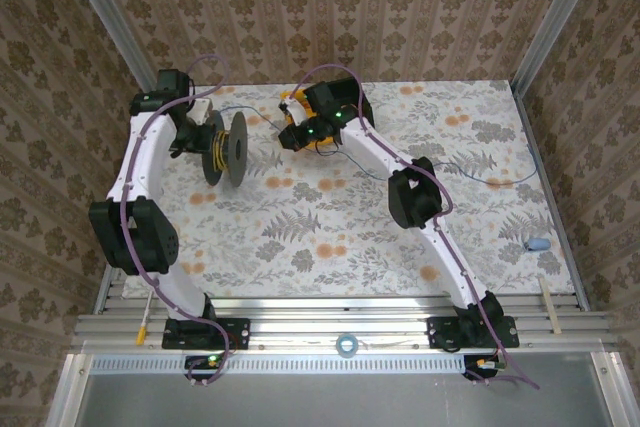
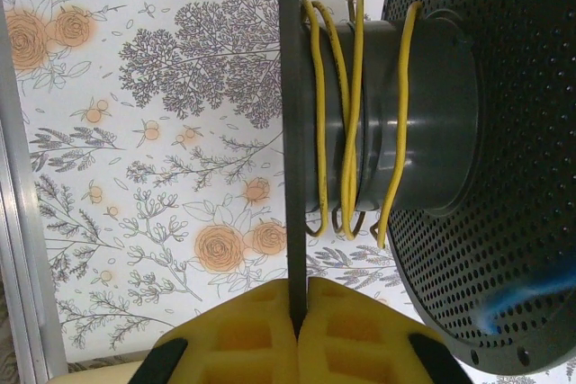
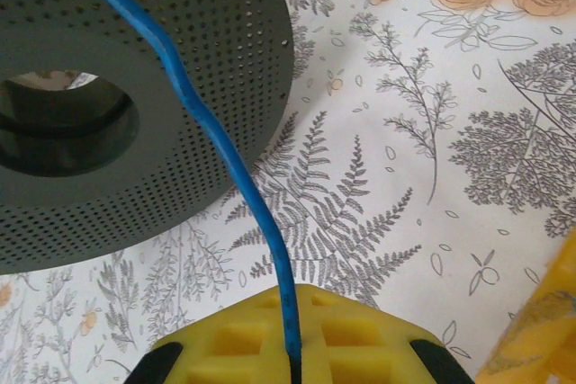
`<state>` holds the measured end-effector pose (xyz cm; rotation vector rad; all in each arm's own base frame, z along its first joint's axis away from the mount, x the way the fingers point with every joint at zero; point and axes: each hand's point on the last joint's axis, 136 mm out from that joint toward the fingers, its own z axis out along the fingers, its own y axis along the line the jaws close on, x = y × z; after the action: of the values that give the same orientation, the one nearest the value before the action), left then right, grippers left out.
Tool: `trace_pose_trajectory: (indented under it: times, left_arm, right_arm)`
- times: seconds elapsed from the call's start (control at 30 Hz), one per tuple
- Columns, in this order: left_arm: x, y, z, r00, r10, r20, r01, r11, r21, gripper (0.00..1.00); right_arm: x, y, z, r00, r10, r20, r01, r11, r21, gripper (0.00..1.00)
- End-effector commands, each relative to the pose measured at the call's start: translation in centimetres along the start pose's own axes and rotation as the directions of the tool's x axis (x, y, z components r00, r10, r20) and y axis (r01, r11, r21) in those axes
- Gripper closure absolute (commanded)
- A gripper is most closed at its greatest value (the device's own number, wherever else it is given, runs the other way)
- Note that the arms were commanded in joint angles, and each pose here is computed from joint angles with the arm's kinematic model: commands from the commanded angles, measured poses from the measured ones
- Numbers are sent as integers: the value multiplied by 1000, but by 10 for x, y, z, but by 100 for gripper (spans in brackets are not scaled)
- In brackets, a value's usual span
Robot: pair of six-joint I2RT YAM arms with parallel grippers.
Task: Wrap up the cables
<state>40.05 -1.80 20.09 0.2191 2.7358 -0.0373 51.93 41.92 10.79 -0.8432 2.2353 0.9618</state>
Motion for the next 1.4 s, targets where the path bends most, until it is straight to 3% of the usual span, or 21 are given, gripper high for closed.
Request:
trace_pose_trajectory:
  times: [0.0,0.53,1.37]
  left_arm:
    - [-15,-2,-7,999,7,52,-8,1000,23,100]
    - [-22,-16,6,999,18,42,-20,999,31,100]
    - [-30,-11,-3,999,19,38,-19,1000,-12,79]
  right_arm:
    - [11,-10,8,999,31,-30,-29,998,51,100]
    - [20,-21,9,997,9,-72,2,989,149,100]
    - [23,-26,9,997,10,-79,4,985,171,100]
